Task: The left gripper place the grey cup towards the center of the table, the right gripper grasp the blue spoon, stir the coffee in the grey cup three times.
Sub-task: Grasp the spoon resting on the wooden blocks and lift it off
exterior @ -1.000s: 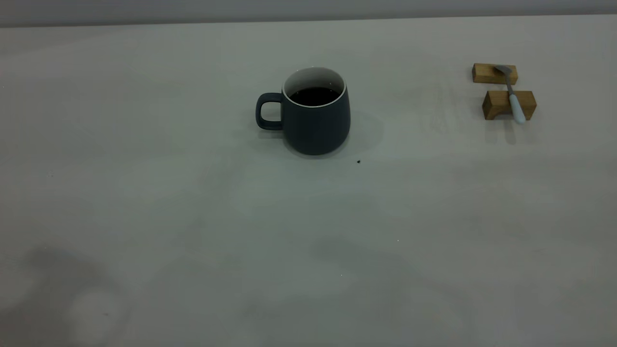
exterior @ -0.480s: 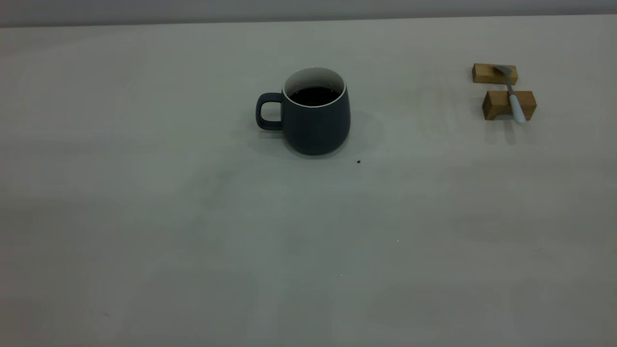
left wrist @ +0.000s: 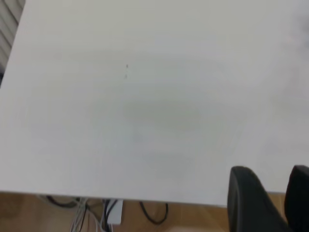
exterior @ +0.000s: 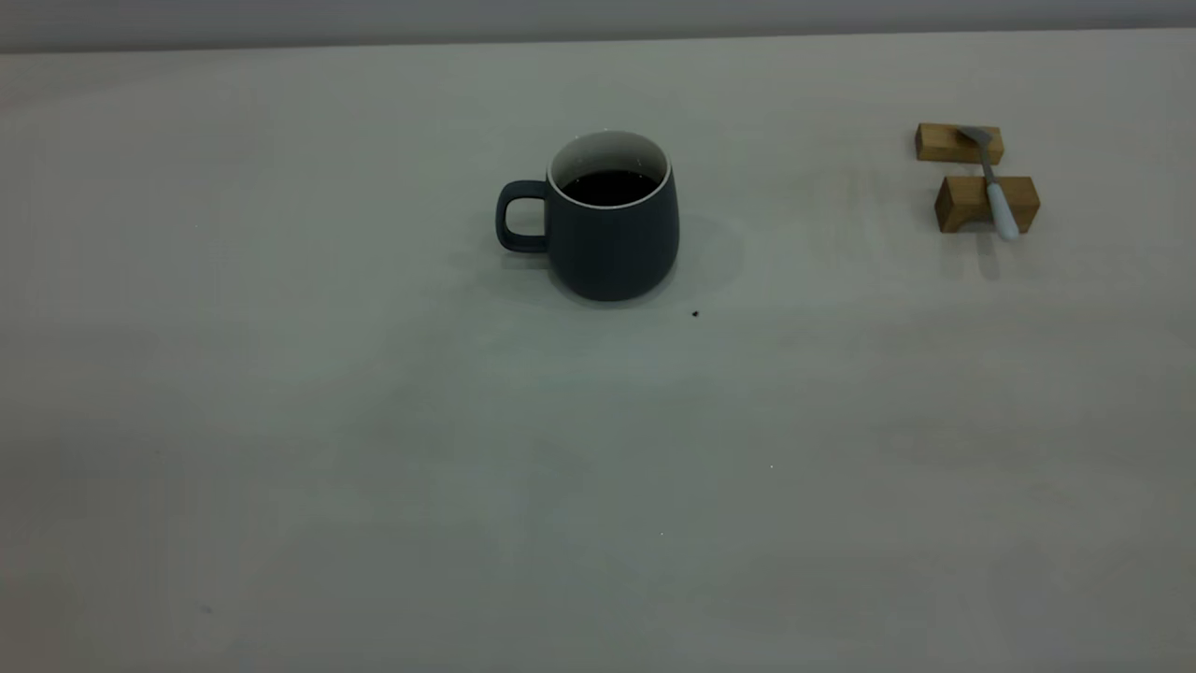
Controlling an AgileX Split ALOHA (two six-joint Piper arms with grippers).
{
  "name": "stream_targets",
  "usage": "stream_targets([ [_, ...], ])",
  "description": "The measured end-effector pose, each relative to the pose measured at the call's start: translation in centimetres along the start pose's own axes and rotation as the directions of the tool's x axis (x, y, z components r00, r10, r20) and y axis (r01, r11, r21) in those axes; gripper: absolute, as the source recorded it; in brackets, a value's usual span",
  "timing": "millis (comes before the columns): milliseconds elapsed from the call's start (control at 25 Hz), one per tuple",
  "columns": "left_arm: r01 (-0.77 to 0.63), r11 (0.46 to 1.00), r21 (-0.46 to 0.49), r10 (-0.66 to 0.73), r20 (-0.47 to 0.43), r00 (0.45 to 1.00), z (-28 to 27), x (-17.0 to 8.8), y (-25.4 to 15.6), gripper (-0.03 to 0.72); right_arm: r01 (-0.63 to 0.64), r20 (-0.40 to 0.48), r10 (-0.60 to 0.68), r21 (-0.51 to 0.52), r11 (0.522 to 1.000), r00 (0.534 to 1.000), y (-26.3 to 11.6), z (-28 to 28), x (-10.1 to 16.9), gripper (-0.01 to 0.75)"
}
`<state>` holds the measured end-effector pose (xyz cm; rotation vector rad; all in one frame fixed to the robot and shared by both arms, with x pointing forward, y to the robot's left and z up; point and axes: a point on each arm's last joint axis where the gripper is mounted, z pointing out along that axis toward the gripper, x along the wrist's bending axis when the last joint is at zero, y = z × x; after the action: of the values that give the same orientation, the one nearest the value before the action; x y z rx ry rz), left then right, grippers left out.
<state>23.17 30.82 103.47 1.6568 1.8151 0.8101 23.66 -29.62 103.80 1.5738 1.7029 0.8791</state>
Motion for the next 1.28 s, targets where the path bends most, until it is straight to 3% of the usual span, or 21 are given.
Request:
stream_targets([
  [400,-0.035,0.998,-0.060,0.036,0.018,0.999,-0.59,-0.06,-0.74,0.262,0.001,0.000,-0.001,0.000,1.000,1.000,0.00,0.00,0.00,0.240],
  [1280,-0.064,0.996,-0.061,0.066,0.035,0.997,-0.60,-0.23,-0.76,0.262,0.000,0.000,0.000,0.000,1.000,1.000,0.00,0.00,0.00,0.240],
])
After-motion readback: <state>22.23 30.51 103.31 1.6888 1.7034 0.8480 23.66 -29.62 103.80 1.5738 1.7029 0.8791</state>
